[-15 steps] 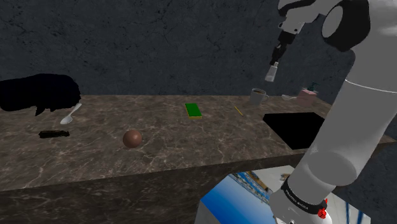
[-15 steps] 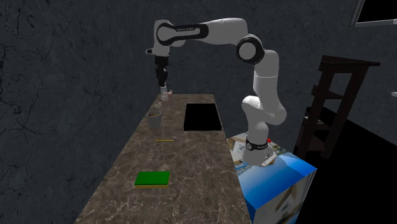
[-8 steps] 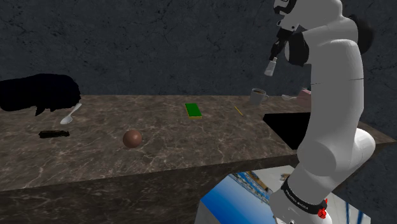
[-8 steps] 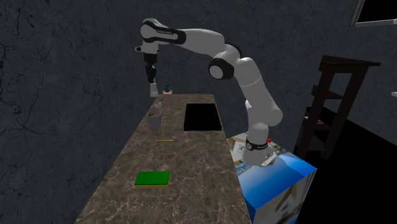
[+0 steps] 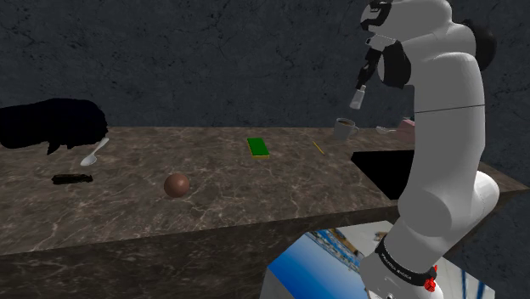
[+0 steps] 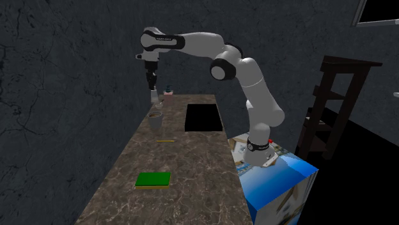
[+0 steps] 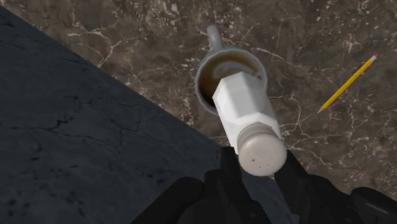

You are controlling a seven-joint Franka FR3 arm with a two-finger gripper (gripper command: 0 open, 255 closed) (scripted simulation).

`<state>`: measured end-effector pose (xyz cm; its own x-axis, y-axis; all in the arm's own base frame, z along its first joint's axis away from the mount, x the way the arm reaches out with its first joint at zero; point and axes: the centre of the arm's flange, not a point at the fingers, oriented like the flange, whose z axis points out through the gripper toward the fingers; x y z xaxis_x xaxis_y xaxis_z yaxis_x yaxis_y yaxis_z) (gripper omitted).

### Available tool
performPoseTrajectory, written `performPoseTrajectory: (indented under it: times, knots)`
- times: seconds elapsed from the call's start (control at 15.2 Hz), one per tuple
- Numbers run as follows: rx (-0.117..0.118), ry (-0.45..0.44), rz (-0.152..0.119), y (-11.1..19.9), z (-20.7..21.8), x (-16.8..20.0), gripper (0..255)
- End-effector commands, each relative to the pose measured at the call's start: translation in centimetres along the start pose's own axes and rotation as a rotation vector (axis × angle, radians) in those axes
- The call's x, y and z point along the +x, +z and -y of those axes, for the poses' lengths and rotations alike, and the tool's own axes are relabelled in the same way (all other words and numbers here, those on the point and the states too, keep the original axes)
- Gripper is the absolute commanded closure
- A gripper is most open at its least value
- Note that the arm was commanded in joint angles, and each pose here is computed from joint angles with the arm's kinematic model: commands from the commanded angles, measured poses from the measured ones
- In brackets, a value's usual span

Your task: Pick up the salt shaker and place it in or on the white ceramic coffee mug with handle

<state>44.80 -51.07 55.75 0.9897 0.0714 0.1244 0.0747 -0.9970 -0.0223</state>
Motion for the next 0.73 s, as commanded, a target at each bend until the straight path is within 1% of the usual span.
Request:
performPoseTrajectory:
  times: [0.0,0.66]
  knots:
    - [-0.001,0.0,0.0,1.1,0.0,-0.1,255]
    - [-0.001,0.0,0.0,6.3,-0.1,-0.7,255]
